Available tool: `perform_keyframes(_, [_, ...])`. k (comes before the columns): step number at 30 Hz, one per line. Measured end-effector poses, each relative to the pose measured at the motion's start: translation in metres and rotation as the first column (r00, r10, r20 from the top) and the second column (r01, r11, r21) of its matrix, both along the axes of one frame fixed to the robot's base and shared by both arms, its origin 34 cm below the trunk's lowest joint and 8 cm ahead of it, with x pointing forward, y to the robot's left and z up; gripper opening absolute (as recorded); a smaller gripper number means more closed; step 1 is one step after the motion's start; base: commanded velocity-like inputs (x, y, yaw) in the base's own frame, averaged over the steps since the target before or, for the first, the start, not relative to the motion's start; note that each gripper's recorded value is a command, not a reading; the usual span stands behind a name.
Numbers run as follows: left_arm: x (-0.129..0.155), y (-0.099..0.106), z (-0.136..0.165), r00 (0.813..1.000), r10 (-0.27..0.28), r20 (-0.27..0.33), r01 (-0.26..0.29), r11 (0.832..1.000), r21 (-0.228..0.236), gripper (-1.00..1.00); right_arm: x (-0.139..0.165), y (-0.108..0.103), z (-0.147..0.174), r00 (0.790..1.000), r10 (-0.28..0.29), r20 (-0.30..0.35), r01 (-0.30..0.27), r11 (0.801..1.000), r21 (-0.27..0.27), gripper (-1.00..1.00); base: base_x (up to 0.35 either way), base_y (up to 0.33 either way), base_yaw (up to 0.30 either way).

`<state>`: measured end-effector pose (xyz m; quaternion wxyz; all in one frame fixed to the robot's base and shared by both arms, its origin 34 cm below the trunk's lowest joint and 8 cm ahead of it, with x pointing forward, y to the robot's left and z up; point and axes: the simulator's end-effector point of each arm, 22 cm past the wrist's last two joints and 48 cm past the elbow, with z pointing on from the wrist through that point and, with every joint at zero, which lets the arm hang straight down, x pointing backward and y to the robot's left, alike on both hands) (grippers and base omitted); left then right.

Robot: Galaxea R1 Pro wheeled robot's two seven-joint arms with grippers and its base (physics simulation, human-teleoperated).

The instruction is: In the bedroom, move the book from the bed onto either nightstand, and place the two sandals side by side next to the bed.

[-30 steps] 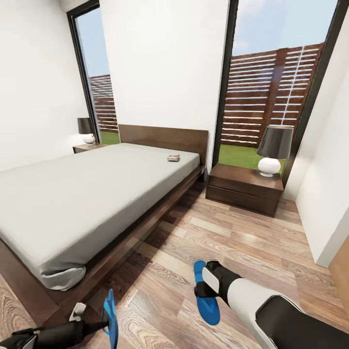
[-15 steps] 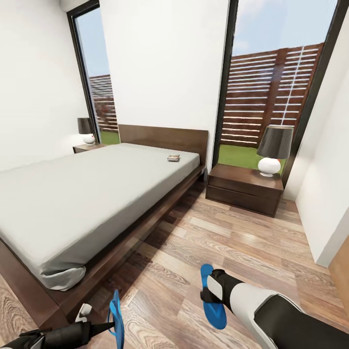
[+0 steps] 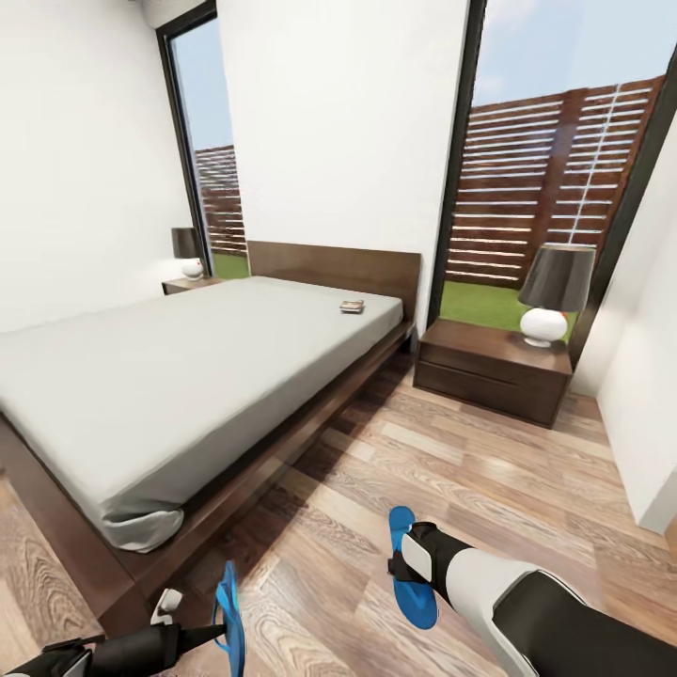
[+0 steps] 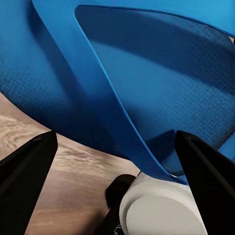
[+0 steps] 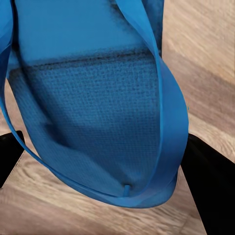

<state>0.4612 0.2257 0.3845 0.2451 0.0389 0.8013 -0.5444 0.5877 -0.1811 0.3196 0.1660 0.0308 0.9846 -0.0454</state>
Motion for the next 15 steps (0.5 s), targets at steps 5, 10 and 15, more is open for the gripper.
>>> perform_keyframes(5, [-0.0002,-0.0001,-0.0007,1.000,0.000,-0.002,0.000,1.000,0.000,-1.00,0.0000,0.0001,-0.0006,1.000,0.000,-0.001,0.000,1.000,0.001,-1.00,0.000,0.000,0.248])
perform_keyframes(10, [-0.0004,-0.0001,-0.0013,1.000,0.000,-0.003,0.000,1.000,-0.001,-1.00,0.0000,0.0001,-0.0013,1.000,0.000,-0.002,0.000,1.000,0.001,-1.00,0.000,0.000,0.250])
perform_keyframes(15, [-0.0006,0.0006,-0.0018,1.000,0.001,-0.005,-0.001,1.000,-0.001,-1.00,-0.0004,0.0001,-0.0023,1.000,0.000,-0.005,0.000,1.000,0.001,-1.00,0.000,0.000,0.250])
